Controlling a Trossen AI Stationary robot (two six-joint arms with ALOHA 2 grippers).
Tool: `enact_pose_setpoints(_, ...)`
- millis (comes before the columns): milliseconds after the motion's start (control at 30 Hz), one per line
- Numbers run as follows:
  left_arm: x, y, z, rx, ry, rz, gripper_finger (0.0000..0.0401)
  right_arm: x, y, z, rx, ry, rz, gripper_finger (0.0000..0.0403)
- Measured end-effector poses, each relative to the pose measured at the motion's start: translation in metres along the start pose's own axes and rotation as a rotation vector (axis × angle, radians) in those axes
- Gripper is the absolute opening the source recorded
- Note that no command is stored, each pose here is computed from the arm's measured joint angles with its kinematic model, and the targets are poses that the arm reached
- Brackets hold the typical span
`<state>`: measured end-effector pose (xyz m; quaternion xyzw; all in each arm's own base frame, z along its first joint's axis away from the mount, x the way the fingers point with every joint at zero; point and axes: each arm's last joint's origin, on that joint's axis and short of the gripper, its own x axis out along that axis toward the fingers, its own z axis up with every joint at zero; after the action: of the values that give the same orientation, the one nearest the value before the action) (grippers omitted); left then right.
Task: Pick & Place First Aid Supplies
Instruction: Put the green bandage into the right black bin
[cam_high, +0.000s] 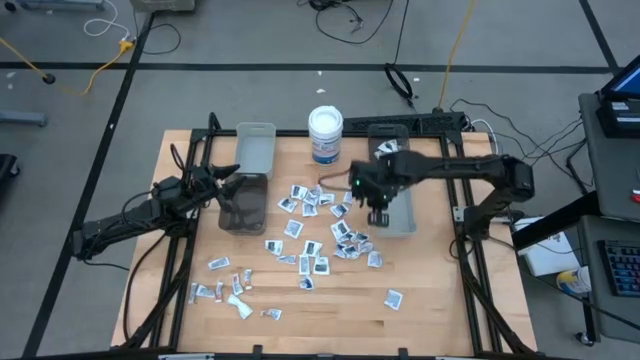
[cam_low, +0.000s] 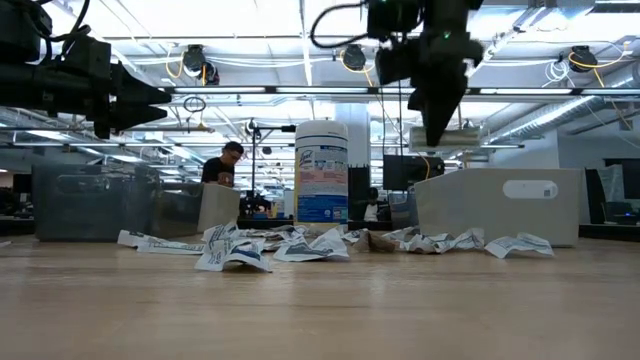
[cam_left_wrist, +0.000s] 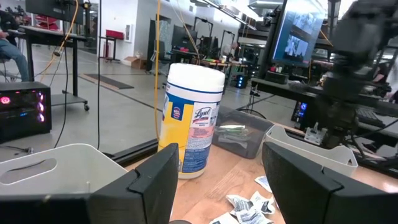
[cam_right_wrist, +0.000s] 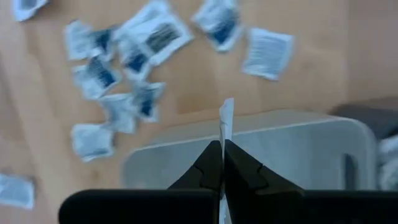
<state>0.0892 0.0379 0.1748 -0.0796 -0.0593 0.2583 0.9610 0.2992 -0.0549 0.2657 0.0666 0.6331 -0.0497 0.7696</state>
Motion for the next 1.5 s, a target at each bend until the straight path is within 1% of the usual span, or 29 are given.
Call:
enact_pose_setpoints(100, 0.000, 0.000, 0.000, 0.000, 0.000, 0.000, 0.0237, -0.001, -0.026, -0.001, 0.057, -0.002, -0.059, 0.0000)
enact_pose_setpoints(367, 0.000, 0.000, 0.000, 0.000, 0.000, 0.000, 0.0237, -0.006, -0.090, -0.015, 0.206, 0.006, -0.101, 0.0000)
enact_pose_setpoints(633, 0.000, 0.000, 0.000, 0.000, 0.000, 0.000, 0.0237, -0.012, -0.134, -0.033, 0.369, 0.005, -0.131, 0.0000)
enact_pose_setpoints(733, 0.000, 0.000, 0.000, 0.000, 0.000, 0.000, 0.0237, -0.013, -0.146, -0.038, 0.402, -0.010, -0.145, 0.0000)
enact_pose_setpoints(933, 0.000, 0.000, 0.000, 0.000, 0.000, 0.000, 0.0237, -0.010, -0.158, -0.040, 0.383, -0.013, -0.156, 0.0000)
enact_pose_setpoints(1167, 0.000, 0.000, 0.000, 0.000, 0.000, 0.000, 0.0237, 0.017, -0.180, -0.032, 0.376, 0.008, -0.202, 0.0000)
enact_pose_setpoints(1400, 0.000, 0.000, 0.000, 0.000, 0.000, 0.000, 0.0237, 0.048, -0.199, -0.030, 0.404, 0.054, -0.189, 0.0000)
enact_pose_setpoints(1500, 0.000, 0.000, 0.000, 0.000, 0.000, 0.000, 0.0237, 0.056, -0.204, -0.029, 0.404, 0.055, -0.187, 0.0000)
